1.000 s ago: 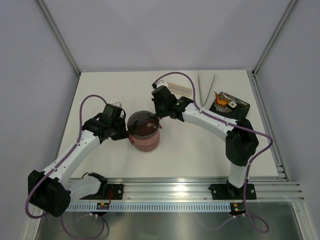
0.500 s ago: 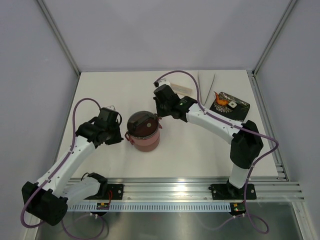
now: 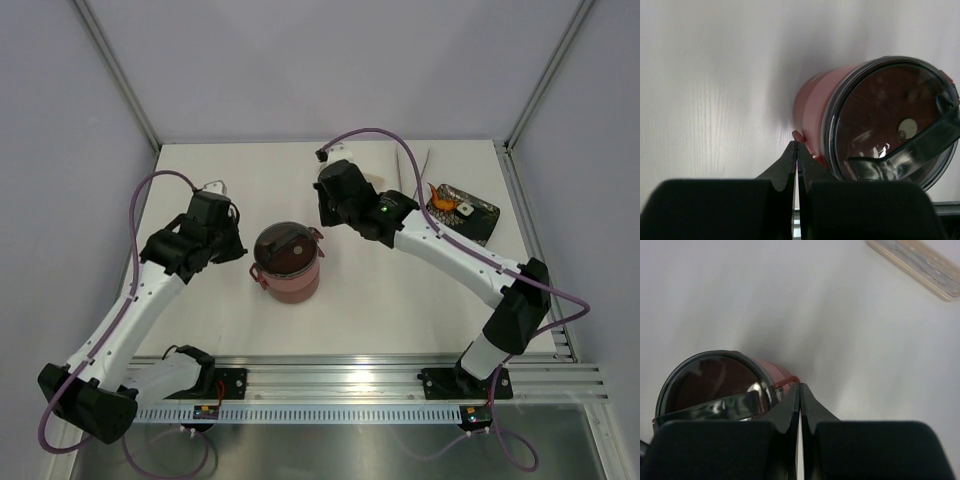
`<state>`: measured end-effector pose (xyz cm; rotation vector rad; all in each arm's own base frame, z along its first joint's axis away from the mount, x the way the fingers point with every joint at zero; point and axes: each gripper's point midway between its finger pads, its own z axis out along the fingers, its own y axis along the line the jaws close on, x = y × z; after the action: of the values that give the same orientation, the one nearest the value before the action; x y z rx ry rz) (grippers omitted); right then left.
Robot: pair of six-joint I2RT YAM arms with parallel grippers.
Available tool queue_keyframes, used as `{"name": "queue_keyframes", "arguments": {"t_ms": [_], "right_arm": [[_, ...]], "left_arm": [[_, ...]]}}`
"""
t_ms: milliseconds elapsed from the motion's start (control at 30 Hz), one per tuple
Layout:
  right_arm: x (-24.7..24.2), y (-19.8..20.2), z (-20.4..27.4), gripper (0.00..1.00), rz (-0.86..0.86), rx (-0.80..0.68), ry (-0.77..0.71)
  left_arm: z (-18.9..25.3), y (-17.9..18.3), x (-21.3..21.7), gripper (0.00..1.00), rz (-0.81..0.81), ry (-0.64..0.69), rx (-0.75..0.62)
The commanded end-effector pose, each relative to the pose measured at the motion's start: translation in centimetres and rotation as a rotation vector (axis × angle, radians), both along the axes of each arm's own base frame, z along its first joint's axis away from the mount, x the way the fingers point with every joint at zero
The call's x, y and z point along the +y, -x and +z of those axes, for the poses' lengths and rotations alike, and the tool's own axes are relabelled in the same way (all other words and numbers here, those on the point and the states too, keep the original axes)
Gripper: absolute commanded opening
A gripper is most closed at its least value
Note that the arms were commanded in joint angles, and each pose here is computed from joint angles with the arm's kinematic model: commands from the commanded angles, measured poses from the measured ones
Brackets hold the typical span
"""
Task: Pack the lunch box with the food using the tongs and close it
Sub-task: Close the fastener on the packing box.
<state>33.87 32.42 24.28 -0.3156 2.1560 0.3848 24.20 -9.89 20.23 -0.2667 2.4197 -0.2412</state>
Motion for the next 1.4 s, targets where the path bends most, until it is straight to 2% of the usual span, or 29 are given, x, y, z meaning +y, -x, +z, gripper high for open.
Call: {"name": "queue_keyframes", "arguments": {"t_ms": [0,200,600,900,1133,1267,1367], "right_arm": [[1.9,2.2,3.3,0.04,0.086,-0.035,-0.028],[4.4,4.8,1.6,0.04,0.155,0.009,0.010],[5.9,7.6,-3.9,0.03,0.191,0.137,0.055],[6.2,8.7,-4.4,0.03,0.202,0.146,0.049],[6.2,8.7,-4.4,0.03,0.202,0.145,0.053],[6.4,8.6,-4.3,0.03,0.209,0.141,0.053],[6.5,8.5,-4.7,0.03,0.212,0.146,0.059]], "left_arm": [[2.5,-2.8,-2.0,0.00,-0.043,0.062,-0.102],[2.5,-3.8,-2.7,0.00,-0.050,0.053,-0.097],[-2.3,-2.6,-3.5,0.00,-0.090,0.055,0.026],[-1.5,-2.6,-2.8,0.00,-0.067,0.030,0.010],[0.9,-2.4,-1.6,0.00,-0.035,0.013,-0.066],[1.6,-1.3,-0.9,0.00,-0.029,0.011,-0.085],[0.4,-0.1,-0.8,0.00,-0.042,0.012,-0.048]]}}
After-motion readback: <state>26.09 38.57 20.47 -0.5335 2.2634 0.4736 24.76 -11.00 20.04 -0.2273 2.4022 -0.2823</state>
